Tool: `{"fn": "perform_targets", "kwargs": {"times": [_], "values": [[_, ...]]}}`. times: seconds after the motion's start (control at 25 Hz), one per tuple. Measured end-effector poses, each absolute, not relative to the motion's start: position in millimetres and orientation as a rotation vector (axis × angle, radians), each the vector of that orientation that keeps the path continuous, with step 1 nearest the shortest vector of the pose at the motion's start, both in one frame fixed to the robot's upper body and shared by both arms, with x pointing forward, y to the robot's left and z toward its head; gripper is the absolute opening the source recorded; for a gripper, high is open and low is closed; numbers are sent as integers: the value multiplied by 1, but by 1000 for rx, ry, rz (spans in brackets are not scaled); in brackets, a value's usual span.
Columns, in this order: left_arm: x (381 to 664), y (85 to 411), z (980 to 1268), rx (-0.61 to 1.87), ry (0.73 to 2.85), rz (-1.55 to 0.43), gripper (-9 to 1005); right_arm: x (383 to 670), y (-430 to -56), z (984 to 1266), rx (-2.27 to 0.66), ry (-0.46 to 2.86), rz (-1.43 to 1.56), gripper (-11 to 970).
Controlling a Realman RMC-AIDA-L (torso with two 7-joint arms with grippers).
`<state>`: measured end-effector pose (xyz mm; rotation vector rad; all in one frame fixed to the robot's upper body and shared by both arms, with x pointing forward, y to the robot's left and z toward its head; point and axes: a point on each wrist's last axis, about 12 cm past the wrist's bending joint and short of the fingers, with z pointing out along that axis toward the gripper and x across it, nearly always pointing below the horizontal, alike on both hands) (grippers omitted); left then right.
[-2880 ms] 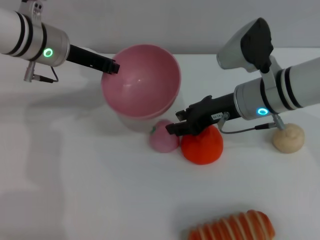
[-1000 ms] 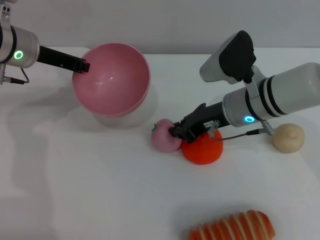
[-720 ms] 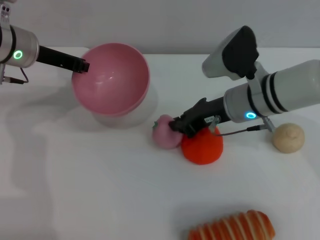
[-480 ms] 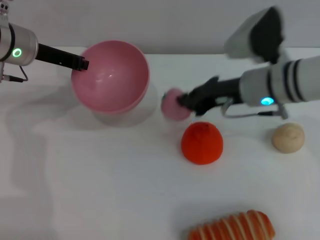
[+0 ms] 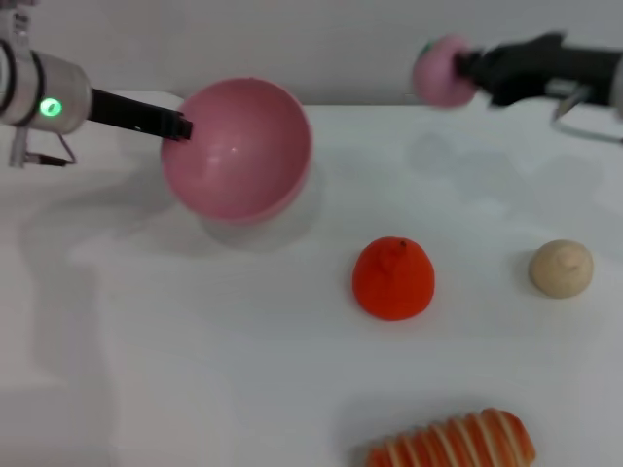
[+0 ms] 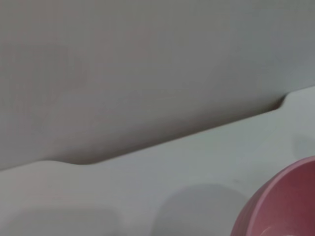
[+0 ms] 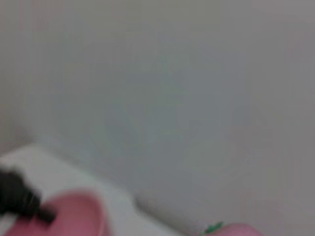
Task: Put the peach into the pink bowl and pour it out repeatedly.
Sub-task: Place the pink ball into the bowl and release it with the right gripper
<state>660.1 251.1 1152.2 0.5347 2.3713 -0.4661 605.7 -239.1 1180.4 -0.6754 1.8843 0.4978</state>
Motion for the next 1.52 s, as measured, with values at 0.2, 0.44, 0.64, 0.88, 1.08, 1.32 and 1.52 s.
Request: {"fn": "perform_targets", "kwargs": {"times": [0.2, 0.44, 0.64, 0.88, 1.08, 1.32, 1.52], "values": [[654, 231, 1145, 575, 2377, -515, 84, 601, -258, 1215, -620, 1760, 506, 24], [655, 216, 1146, 602, 2370, -546, 84, 598, -230, 1245, -769, 1606, 604, 24], [656, 209, 1149, 612, 2363, -568, 85, 599, -197, 1234, -904, 1610, 656, 24], [659, 204, 1155, 633, 2353, -573, 86, 603, -181, 1213, -967, 1655, 702, 24], [660, 205, 1156, 634, 2349, -569, 86, 604, -176, 1207, -1016, 1684, 705, 35], [660, 205, 1156, 634, 2352, -566, 87, 604, -174, 1204, -1030, 1688, 699, 171], [659, 206, 1154, 631, 2357, -566, 88, 603, -180, 1204, -1004, 1689, 691, 374]]}}
